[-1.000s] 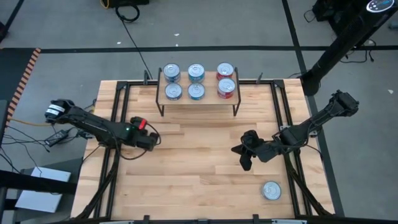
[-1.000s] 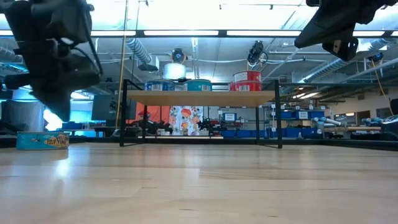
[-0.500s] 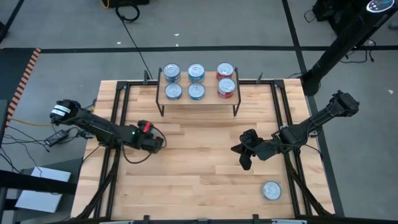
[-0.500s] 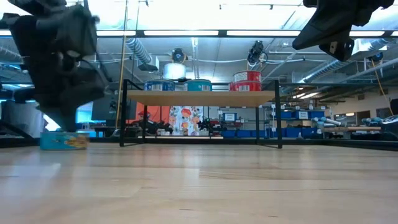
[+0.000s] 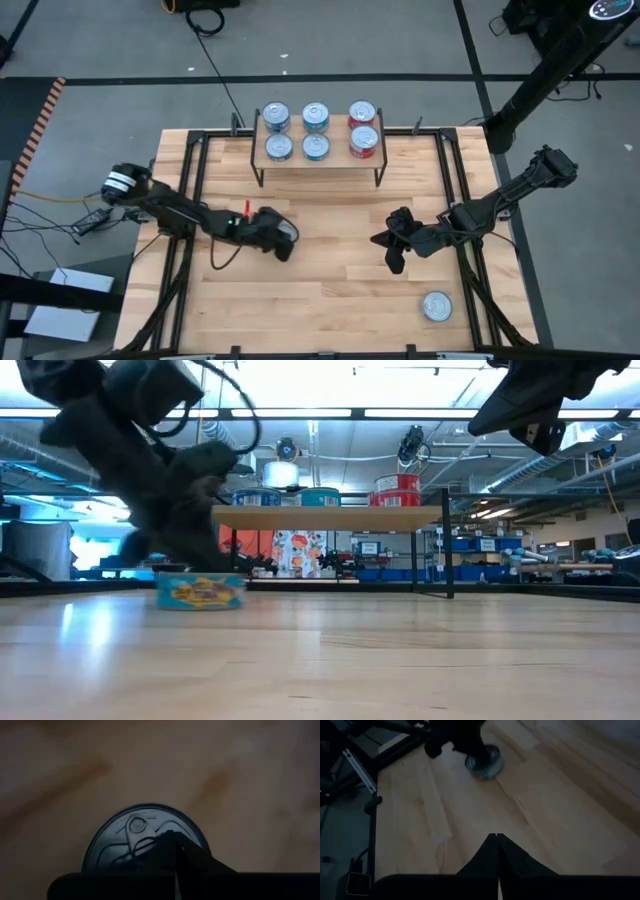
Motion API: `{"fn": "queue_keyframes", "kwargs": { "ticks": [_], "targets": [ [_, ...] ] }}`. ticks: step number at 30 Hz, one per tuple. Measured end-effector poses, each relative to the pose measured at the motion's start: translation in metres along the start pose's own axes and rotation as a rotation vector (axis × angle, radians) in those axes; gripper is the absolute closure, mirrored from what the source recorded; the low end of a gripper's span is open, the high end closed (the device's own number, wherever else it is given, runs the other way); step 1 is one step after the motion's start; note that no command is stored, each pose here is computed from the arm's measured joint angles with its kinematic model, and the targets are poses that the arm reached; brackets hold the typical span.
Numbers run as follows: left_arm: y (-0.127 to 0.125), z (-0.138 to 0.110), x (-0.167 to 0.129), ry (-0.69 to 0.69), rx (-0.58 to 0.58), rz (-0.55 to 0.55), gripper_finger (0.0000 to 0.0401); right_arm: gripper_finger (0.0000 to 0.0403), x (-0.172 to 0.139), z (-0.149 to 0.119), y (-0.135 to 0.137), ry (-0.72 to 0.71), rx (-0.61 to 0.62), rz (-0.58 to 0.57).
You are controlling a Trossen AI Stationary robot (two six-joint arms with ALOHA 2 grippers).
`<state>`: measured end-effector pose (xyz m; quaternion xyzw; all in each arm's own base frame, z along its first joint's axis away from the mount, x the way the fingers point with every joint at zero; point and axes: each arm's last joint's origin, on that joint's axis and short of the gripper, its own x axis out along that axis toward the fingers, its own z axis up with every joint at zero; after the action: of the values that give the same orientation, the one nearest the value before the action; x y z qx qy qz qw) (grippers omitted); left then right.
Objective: Stack canned seafood by type on shelf
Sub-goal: Stack the yellow-blue tuna can on top of the yellow-blue tuna can on the shelf
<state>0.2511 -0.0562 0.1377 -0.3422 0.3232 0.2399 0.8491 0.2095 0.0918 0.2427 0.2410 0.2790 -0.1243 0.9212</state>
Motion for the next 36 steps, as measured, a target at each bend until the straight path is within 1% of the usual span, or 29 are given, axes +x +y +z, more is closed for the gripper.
{"fn": "queue_keyframes", "kwargs": {
  "ticks": [3, 5, 8, 10, 13, 15, 17, 19, 20, 23, 25, 27, 31, 34, 36],
  "targets": [
    [-0.013, -0.003, 0.009, 0.028, 0.057, -0.122, 0.04, 0.04, 0.001, 0.001, -0.001, -0.003, -0.004, -0.002],
    [-0.022, -0.002, 0.006, 0.025, 0.09, -0.123, 0.04, 0.04, 0.001, 0.002, -0.001, 0.001, 0.0, 0.0],
    [-0.037, 0.011, -0.006, -0.053, 0.106, -0.079, 0.04, 0.04, 0.002, 0.003, -0.002, 0.018, 0.007, 0.019],
    [-0.041, 0.019, -0.014, -0.069, 0.132, -0.009, 0.04, 0.04, 0.002, 0.003, -0.001, 0.022, 0.011, 0.03],
    [-0.036, 0.021, -0.022, -0.02, 0.16, 0.157, 0.04, 0.04, 0.002, 0.004, -0.001, 0.023, 0.015, 0.039],
    [-0.03, 0.021, -0.028, 0.017, 0.139, 0.277, 0.04, 0.04, 0.002, 0.004, -0.001, 0.024, 0.017, 0.042],
    [-0.019, 0.018, -0.033, 0.059, 0.088, 0.393, 0.04, 0.04, 0.002, 0.004, 0.0, 0.025, 0.017, 0.042],
    [-0.01, 0.013, -0.035, 0.089, 0.057, 0.468, 0.04, 0.04, 0.002, 0.004, 0.0, 0.026, 0.017, 0.043],
    [-0.007, 0.01, -0.035, 0.106, 0.048, 0.478, 0.04, 0.04, 0.002, 0.003, 0.0, 0.026, 0.017, 0.043],
    [-0.003, -0.001, -0.032, 0.168, 0.039, 0.445, 0.04, 0.04, 0.002, 0.003, 0.0, 0.032, 0.017, 0.048],
    [-0.005, -0.008, -0.028, 0.185, 0.017, 0.365, 0.04, 0.04, 0.002, 0.003, 0.0, 0.034, 0.017, 0.05],
    [-0.005, -0.015, -0.023, 0.188, -0.033, 0.283, 0.04, 0.04, 0.002, 0.003, 0.0, 0.034, 0.017, 0.05],
    [-0.003, -0.025, -0.014, 0.166, -0.142, 0.168, 0.0401, 0.04, 0.002, 0.003, 0.0, 0.034, 0.017, 0.05],
    [-0.005, -0.027, -0.01, 0.15, -0.164, 0.12, 0.0401, 0.04, 0.002, 0.003, 0.0, 0.032, 0.012, 0.052],
    [-0.005, -0.027, -0.008, 0.149, -0.146, 0.113, 0.0401, 0.04, 0.002, 0.003, 0.0, 0.032, 0.002, 0.052]
  ]
}}
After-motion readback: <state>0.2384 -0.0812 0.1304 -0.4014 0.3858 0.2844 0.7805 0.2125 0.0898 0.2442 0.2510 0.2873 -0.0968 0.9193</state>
